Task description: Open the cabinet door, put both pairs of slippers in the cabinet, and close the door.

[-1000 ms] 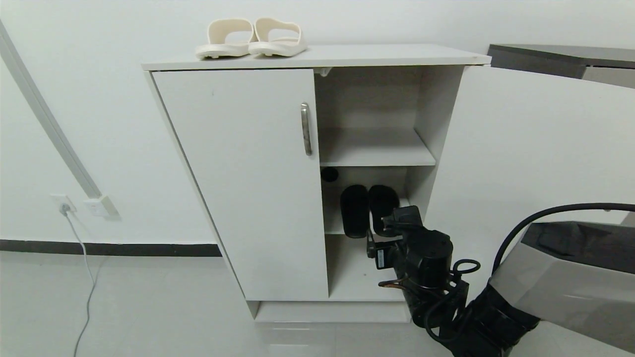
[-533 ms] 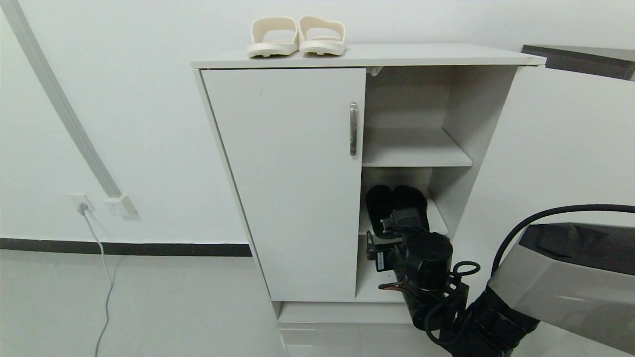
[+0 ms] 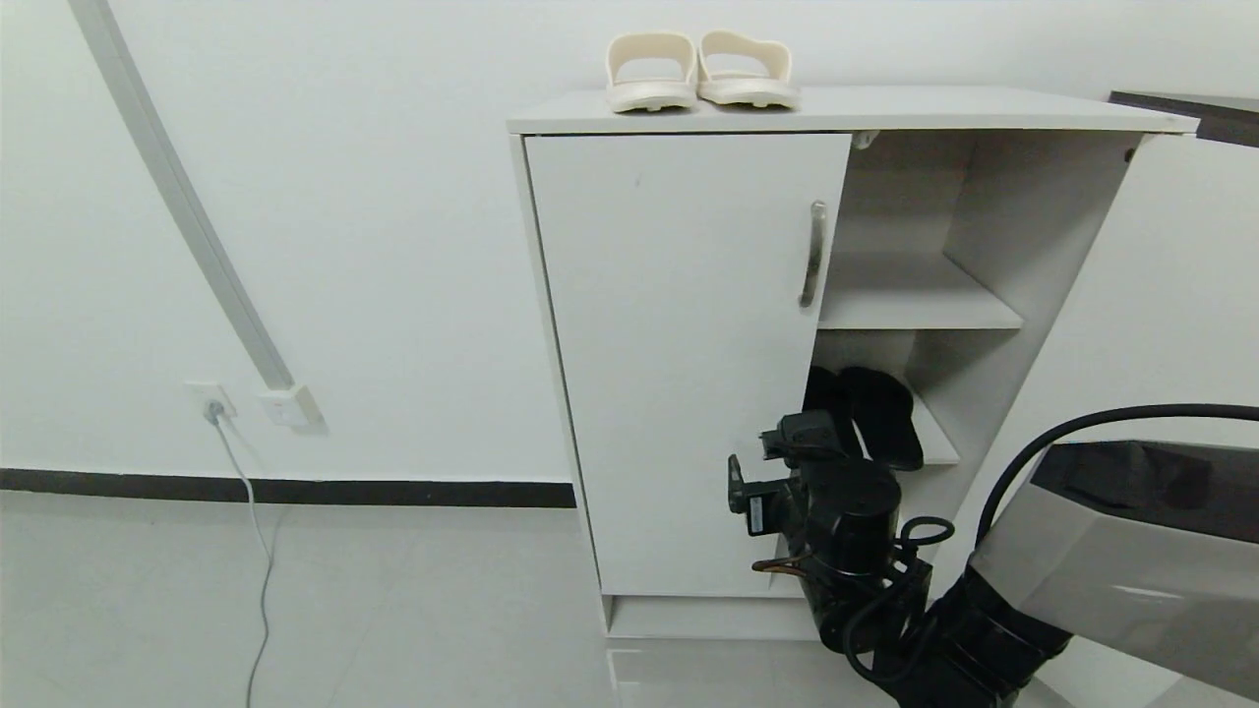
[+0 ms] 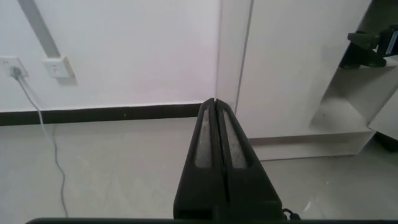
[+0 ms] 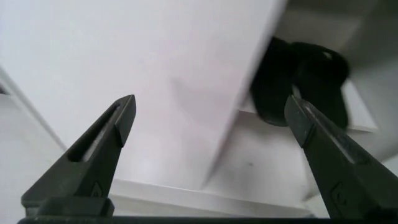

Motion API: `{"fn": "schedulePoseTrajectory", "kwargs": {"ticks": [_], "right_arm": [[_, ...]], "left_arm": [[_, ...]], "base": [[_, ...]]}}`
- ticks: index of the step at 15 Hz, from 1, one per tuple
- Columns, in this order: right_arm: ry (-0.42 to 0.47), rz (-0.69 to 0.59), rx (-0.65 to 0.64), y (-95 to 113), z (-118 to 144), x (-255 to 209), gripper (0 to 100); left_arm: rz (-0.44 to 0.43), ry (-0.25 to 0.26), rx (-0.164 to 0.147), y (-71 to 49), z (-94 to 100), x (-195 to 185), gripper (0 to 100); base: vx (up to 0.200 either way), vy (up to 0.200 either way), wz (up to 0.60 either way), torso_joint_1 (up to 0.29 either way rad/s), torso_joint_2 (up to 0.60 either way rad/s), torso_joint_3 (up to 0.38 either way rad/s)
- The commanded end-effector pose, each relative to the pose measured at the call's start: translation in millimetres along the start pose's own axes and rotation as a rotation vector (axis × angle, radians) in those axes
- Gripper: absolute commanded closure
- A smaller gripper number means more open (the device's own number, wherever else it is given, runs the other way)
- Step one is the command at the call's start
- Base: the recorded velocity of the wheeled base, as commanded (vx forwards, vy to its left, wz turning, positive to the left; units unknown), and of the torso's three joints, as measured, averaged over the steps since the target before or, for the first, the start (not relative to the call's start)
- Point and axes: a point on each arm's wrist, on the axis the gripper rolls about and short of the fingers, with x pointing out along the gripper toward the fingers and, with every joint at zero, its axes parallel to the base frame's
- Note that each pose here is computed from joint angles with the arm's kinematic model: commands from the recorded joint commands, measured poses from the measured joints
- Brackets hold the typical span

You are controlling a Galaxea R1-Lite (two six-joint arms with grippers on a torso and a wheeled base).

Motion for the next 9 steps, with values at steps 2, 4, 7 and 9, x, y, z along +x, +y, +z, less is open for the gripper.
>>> {"fn": "schedulePoseTrajectory", "kwargs": {"ticks": [2, 4, 7, 9], "right_arm": [[-0.010, 0.009, 0.005, 1.5, 4.7, -3.2, 0], [-0.006, 0.011, -0.007, 0.6, 4.1, -3.5, 0], [-0.008, 0.027, -0.006, 0.6, 3.8, -4.1, 0], [-0.036, 0.075, 0.014, -0.3, 4.9, -6.4, 0]], "left_arm": [[0.000, 0.000, 0.000, 0.0, 0.0, 0.0, 100], [0.000, 0.000, 0.000, 0.0, 0.0, 0.0, 100], [0.002, 0.000, -0.002, 0.0, 0.0, 0.0, 100], [0.002, 0.000, -0.003, 0.0, 0.0, 0.0, 100]], "base": [[0.000, 0.100, 0.00, 0.001, 0.00, 0.001], [0.000, 0.000, 0.00, 0.000, 0.00, 0.000], [0.000, 0.000, 0.00, 0.000, 0.00, 0.000], [0.000, 0.000, 0.00, 0.000, 0.00, 0.000]]}}
